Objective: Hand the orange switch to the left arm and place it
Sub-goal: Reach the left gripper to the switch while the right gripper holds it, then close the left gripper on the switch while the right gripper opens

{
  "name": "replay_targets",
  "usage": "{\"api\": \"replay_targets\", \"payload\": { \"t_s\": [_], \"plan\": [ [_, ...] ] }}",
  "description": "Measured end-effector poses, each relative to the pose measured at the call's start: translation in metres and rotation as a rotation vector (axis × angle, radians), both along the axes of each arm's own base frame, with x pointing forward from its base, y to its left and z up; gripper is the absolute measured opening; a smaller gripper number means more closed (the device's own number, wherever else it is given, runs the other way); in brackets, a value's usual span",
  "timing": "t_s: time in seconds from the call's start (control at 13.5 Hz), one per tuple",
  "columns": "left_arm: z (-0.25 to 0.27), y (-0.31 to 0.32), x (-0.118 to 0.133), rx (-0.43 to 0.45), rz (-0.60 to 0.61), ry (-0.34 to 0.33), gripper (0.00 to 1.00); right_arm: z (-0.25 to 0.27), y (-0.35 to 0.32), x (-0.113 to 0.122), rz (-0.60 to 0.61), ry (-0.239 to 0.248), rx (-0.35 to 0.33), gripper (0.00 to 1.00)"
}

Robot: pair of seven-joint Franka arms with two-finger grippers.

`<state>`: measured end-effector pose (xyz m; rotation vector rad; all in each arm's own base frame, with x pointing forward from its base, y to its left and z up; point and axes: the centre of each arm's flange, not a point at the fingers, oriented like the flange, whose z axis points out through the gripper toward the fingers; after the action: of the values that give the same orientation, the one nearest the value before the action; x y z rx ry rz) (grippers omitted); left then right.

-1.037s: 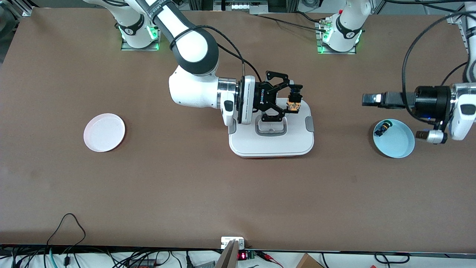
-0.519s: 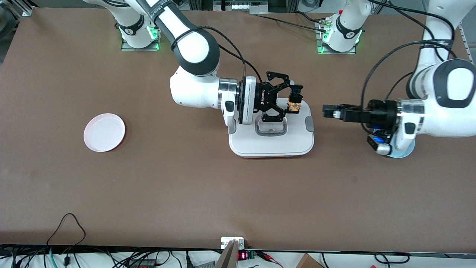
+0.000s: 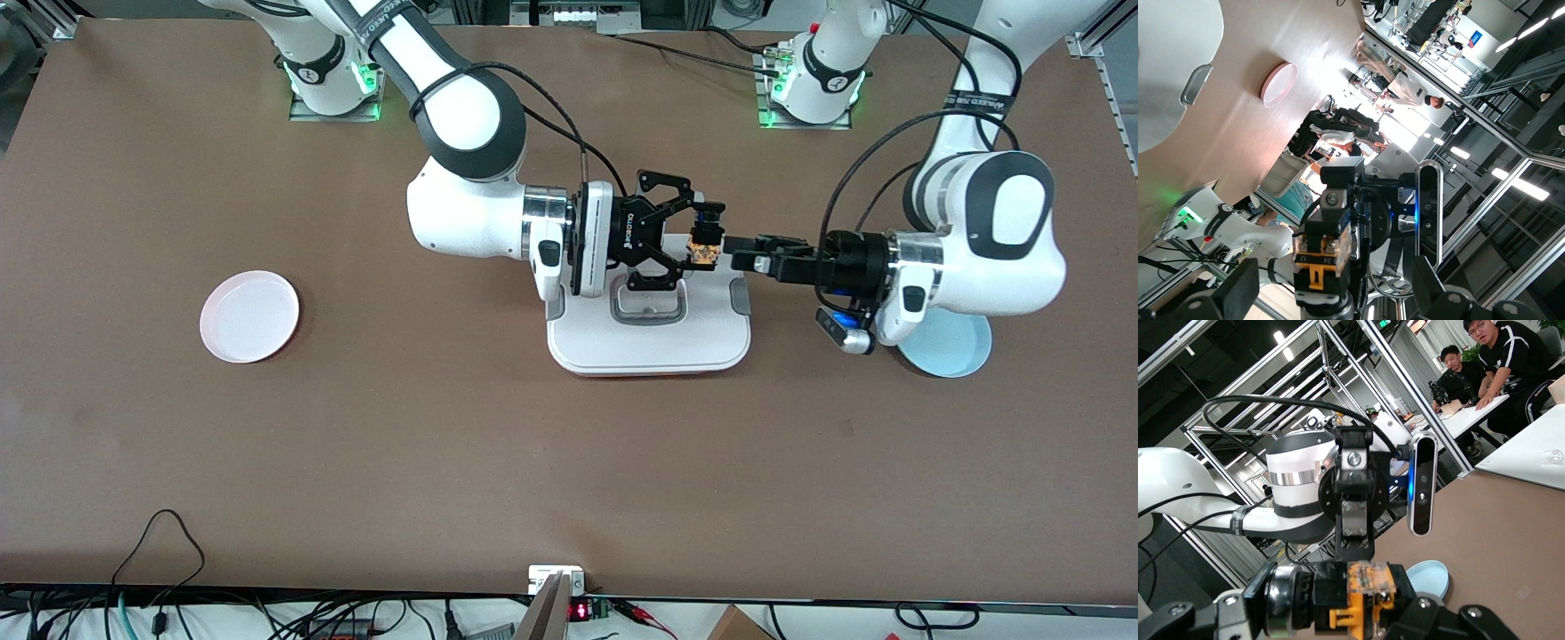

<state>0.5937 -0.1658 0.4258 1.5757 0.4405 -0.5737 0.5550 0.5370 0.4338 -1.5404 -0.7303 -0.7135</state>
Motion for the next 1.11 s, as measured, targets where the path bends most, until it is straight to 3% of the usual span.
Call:
{"api": "replay_targets", "payload": {
  "t_s": [0.15,0.22,0.59,1.04,1.11],
  "plan": [
    [-0.0008,-0.0113,-0.0049,-0.028,0.02,-0.003,0.97,-0.0001,-0.0001,0.0001,-0.001,0.0,0.0,0.72],
    [0.0006,-0.0134,-0.0065,-0.032,0.02,-0.014,0.9,-0.0001,-0.0003,0.0003,-0.001,0.001,0.0,0.72],
    [-0.0036,-0.0128,-0.0119,-0.033,0.022,-0.032,0.35,0.0032,-0.0019,0.0029,-0.011,-0.004,0.009,0.72],
    [-0.0034,-0.0128,-0.0119,-0.033,0.023,-0.032,0.35,0.0033,-0.0018,0.0029,-0.011,-0.007,0.011,0.73],
    [-0.0034,-0.0128,-0.0119,-0.033,0.023,-0.034,0.35,0.0032,-0.002,0.003,-0.012,-0.007,0.01,0.8]
  ]
}}
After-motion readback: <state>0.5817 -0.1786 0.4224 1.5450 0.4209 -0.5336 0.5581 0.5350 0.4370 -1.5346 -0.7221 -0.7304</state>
